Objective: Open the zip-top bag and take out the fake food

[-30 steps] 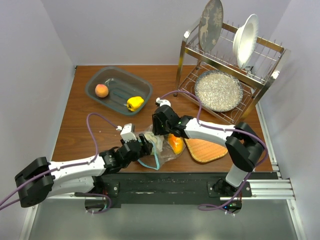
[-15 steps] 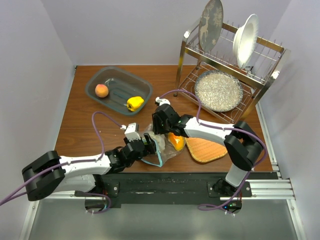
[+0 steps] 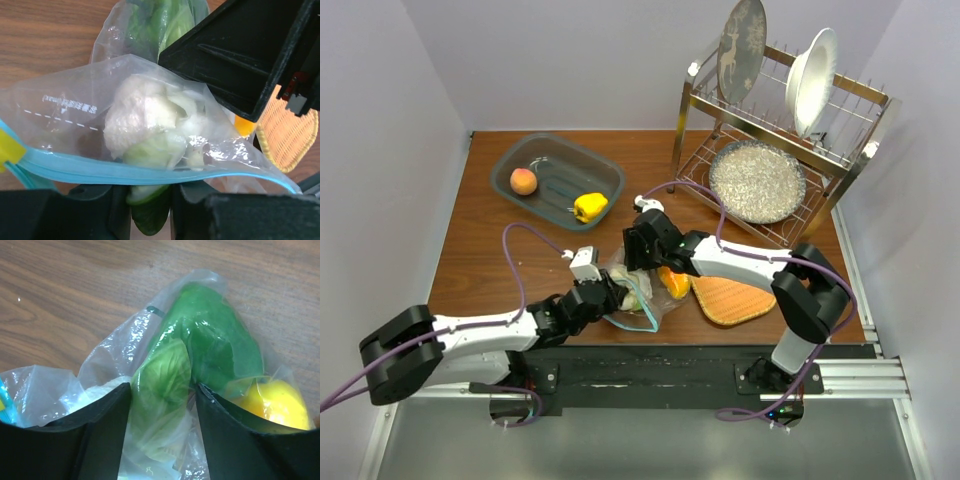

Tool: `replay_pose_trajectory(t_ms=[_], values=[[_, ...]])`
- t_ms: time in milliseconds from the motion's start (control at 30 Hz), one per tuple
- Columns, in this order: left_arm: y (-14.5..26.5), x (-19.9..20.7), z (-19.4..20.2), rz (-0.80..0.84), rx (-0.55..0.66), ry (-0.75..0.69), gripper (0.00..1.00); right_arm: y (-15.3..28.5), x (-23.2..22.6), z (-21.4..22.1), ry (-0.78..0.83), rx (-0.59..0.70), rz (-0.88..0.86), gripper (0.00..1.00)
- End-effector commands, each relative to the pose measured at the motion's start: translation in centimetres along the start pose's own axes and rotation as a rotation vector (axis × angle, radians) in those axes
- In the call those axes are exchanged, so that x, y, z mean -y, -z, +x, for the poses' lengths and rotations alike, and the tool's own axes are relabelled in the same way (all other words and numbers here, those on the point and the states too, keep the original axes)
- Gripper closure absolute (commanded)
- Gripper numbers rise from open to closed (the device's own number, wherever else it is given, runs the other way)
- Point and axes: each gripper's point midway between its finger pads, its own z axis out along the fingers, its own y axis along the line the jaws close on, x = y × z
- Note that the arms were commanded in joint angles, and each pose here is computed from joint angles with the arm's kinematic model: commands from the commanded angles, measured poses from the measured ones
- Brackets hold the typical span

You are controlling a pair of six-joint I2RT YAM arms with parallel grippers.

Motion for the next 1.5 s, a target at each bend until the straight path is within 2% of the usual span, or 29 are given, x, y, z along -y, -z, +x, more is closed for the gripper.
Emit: replay_pose_trajectory(t_ms=[0,167,400,533,667,833,967,1100,1133,1167,1200,1233,1300,1333,1400,1433,1467], values=[[1.6,1.9,-0.9,0.069,-0.014,0.075,0.81,-0.3,5.0,5.8,-0.004,-0.186,0.161,0.36],[3.5,2.4,-1.3,0.104,-0.055,0.095,0.81,-1.5,5.5,4.2,-0.049,-0.104,0.197,0.34],[5.7,1.1,0.3,0.078,-0.18,0.035,0.82,-2.0,6.8,2.8,-0.108,-0.049,0.229,0.3],[7.3,2.4,-0.1,0.164,-0.201,0.034,0.81,-1.9,6.7,1.9,-0.115,-0.04,0.231,0.3],[9.8,4.8,-2.5,0.286,-0.168,0.057,0.8,-1.7,7.0,1.7,-0.117,-0.039,0.233,0.3],[12.4,6.4,-5.2,0.358,-0.131,0.036,0.8,-1.2,6.9,1.7,-0.12,-0.044,0.219,0.3],[14.6,8.4,-9.9,0.406,-0.004,0.073,0.79,-0.9,6.4,1.7,-0.123,-0.056,0.192,0.3],[13.5,7.8,-15.3,0.243,0.201,0.055,0.75,0.0,5.9,1.0,-0.129,-0.038,0.169,0.3],[11.9,7.8,-15.5,0.181,0.206,0.019,0.74,0.3,5.9,0.9,-0.129,-0.035,0.166,0.31],[11.8,8.9,-17.4,0.179,0.241,0.008,0.74,0.9,5.5,0.2,-0.132,-0.014,0.149,0.3],[11.1,10.2,-17.8,0.21,0.219,-0.041,0.74,1.3,5.2,0.1,-0.13,-0.013,0.135,0.3],[8.0,8.7,-19.4,0.128,0.211,-0.037,0.74,1.6,5.1,0.0,-0.13,-0.01,0.127,0.3],[6.4,9.9,-22.3,0.22,0.205,-0.001,0.75,2.3,4.5,-0.4,-0.132,-0.002,0.097,0.3],[5.1,7.4,-25.0,0.16,0.262,0.037,0.75,2.6,4.3,-0.4,-0.13,-0.007,0.089,0.3],[2.2,5.1,-27.3,0.093,0.273,0.068,0.74,3.6,3.4,-0.9,-0.123,0.011,0.061,0.3],[-0.1,1.9,-28.2,-0.002,0.266,0.095,0.75,4.0,3.2,-0.8,-0.122,0.01,0.059,0.29],[-0.7,1.2,-29.6,-0.023,0.288,0.102,0.74,4.4,2.7,-0.7,-0.111,0.013,0.05,0.29]])
